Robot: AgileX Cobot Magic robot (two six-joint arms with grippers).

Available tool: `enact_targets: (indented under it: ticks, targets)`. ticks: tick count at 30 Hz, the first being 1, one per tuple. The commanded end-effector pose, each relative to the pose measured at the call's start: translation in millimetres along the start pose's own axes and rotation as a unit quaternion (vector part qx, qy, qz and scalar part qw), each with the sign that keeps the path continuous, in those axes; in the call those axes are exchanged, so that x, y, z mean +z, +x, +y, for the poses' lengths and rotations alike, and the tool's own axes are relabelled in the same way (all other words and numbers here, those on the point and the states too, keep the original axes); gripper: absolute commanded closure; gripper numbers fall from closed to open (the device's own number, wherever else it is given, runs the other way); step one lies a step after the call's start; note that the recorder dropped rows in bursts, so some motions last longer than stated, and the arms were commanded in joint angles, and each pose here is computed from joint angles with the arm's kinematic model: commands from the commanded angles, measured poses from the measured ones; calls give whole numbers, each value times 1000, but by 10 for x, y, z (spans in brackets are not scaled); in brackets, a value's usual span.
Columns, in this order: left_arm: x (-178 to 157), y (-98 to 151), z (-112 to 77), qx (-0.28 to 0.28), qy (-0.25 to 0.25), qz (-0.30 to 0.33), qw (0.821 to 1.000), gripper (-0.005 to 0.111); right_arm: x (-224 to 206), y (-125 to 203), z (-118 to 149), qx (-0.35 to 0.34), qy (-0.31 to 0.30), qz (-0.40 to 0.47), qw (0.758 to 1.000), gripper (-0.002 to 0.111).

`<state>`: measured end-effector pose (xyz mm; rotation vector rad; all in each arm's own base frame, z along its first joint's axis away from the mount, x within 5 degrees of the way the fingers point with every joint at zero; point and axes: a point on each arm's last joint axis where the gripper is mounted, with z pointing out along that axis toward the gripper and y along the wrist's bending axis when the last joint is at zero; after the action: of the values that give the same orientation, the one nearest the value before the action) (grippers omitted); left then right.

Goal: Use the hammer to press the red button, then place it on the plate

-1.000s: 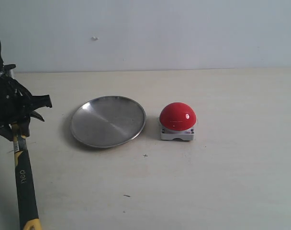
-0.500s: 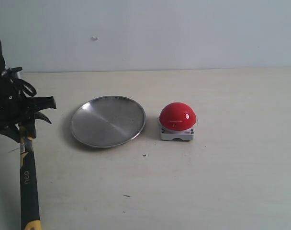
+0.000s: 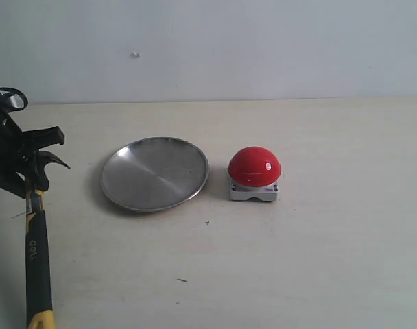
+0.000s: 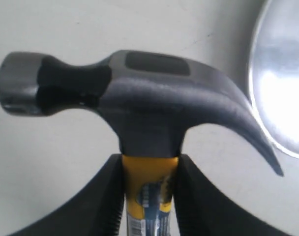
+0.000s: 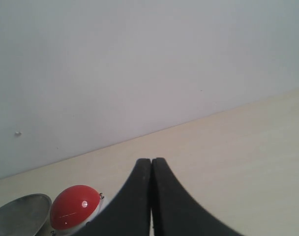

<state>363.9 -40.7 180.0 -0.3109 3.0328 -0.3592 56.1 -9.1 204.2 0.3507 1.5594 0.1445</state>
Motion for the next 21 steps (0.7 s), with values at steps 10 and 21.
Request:
enact_targets:
  ticks: [10, 21]
  targets:
    - [-171, -96, 111, 40, 135, -11, 990, 107, -3, 1, 1, -2, -2, -6, 1000, 108]
    - [-279, -100, 164, 80, 224, -11, 971, 107, -3, 1, 1, -2, -2, -6, 1000, 108]
